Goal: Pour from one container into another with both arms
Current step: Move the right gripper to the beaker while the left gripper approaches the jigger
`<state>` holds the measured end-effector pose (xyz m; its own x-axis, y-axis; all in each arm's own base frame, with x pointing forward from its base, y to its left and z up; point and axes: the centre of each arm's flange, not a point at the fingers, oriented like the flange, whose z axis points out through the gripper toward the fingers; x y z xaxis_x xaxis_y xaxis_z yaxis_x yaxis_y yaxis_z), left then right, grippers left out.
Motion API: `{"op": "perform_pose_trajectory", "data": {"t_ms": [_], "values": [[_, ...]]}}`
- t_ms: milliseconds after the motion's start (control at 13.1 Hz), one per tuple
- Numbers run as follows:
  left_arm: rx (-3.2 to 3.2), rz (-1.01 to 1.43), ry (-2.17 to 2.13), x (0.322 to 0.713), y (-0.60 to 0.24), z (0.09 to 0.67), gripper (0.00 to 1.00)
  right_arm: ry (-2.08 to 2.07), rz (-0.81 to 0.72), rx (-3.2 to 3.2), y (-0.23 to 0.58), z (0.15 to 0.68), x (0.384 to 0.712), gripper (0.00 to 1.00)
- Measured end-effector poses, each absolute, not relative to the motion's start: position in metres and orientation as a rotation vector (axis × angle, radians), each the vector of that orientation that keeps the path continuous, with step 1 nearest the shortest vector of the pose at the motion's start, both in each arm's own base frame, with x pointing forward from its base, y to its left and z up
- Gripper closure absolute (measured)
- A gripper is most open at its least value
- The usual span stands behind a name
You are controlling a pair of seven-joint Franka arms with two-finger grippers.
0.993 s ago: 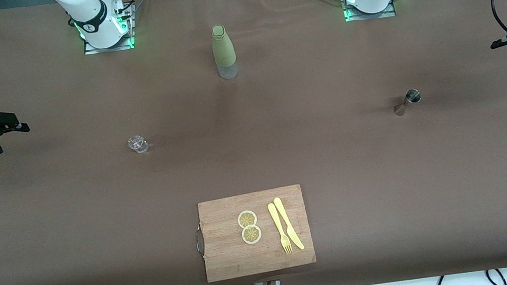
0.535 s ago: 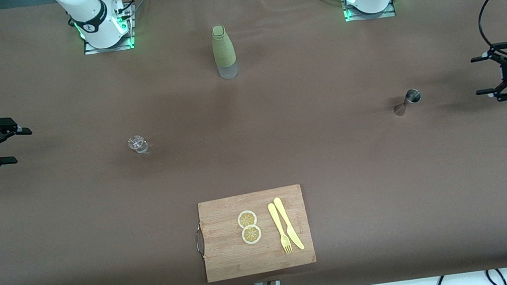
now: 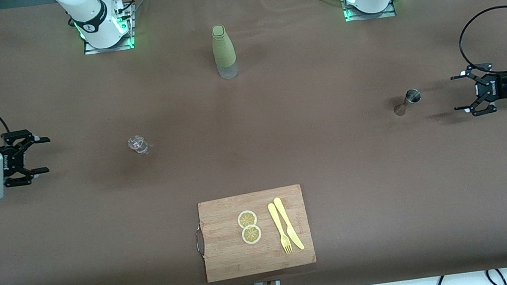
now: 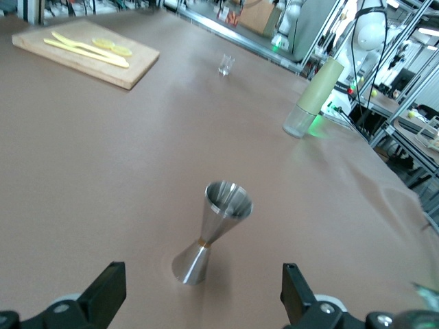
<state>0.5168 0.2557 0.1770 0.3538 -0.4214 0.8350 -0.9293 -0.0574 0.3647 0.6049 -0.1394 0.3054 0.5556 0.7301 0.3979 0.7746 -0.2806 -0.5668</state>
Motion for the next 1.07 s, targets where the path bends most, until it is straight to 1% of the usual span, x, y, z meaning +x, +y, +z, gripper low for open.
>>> {"op": "perform_pose_trajectory", "data": {"t_ms": [229, 382, 611, 840, 1069], "values": [[1.575, 0.801, -1.195, 0.502, 0.255, 0.131, 0.00, -1.225, -0.217, -1.847, -0.134, 0.227, 0.601, 0.00], [1.531, 0.885, -1.174, 0.499, 0.248, 0.110, 0.00, -1.228, -0.278, -1.760, -0.131, 0.188, 0.595, 0.00], [1.464, 1.000, -1.205, 0.494, 0.238, 0.087, 0.00, -1.268, -0.417, -1.623, -0.117, 0.153, 0.589, 0.00], [1.406, 1.066, -1.253, 0.493, 0.229, 0.078, 0.00, -1.354, -0.577, -1.439, -0.092, 0.117, 0.582, 0.00], [1.366, 1.099, -1.244, 0.495, 0.211, 0.070, 0.00, -1.438, -0.663, -1.296, -0.060, 0.105, 0.582, 0.00]]}}
